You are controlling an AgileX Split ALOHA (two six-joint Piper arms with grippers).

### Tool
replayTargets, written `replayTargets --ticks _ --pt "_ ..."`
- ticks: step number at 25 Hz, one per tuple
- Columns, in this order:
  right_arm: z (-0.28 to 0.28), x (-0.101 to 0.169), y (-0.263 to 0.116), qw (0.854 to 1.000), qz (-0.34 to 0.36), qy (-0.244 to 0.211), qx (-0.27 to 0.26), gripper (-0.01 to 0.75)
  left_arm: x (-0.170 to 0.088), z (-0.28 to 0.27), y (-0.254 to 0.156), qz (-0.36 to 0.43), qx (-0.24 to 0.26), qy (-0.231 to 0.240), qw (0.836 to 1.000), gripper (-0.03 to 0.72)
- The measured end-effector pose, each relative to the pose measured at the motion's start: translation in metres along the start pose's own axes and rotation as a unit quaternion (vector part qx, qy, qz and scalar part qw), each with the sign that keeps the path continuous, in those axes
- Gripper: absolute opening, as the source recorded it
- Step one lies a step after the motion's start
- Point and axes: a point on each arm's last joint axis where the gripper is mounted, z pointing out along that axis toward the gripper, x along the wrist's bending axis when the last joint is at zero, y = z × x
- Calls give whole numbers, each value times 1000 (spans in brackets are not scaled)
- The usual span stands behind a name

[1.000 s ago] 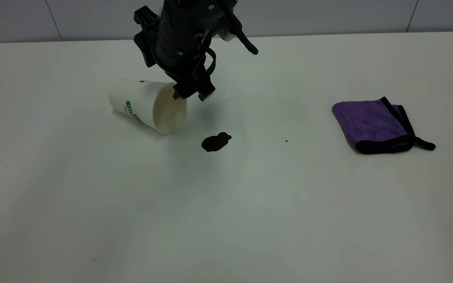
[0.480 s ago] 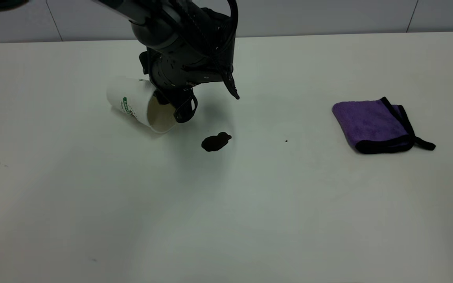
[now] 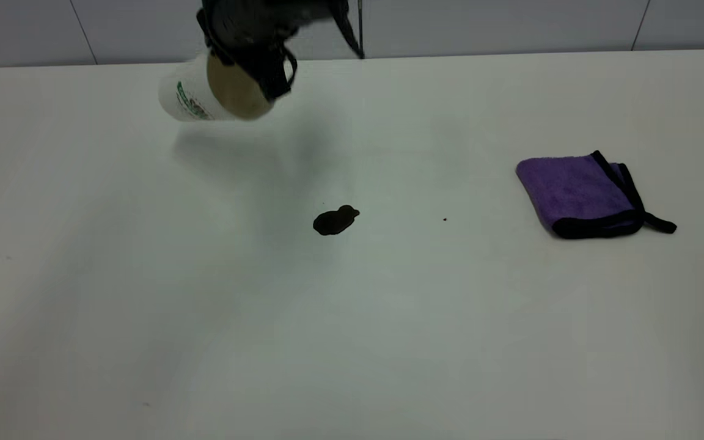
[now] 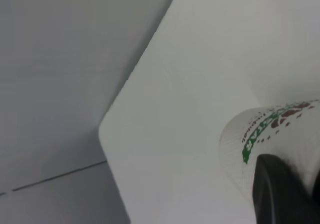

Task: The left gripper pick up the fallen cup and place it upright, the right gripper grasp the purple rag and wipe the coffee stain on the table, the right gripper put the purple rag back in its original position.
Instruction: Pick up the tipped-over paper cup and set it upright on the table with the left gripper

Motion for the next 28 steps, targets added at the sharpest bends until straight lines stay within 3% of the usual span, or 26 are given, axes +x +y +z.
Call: replayTargets --ticks 3,6,11,15,21,28 --pt "0 0 0 1000 0 0 0 239 43 -5 -10 -68 0 -84 994 10" --pt "0 0 0 1000 0 0 0 239 72 4 -26 -120 6 -171 978 10" --pt "0 0 0 1000 0 0 0 239 90 34 -52 -187 4 -304 934 10" --pt "0 0 0 1000 0 0 0 239 97 56 -66 -210 -30 -380 900 10" --pt "0 0 0 1000 0 0 0 239 87 90 -83 -244 -53 -441 862 10" --pt "0 0 0 1000 0 0 0 239 66 114 -89 -255 -44 -447 856 52"
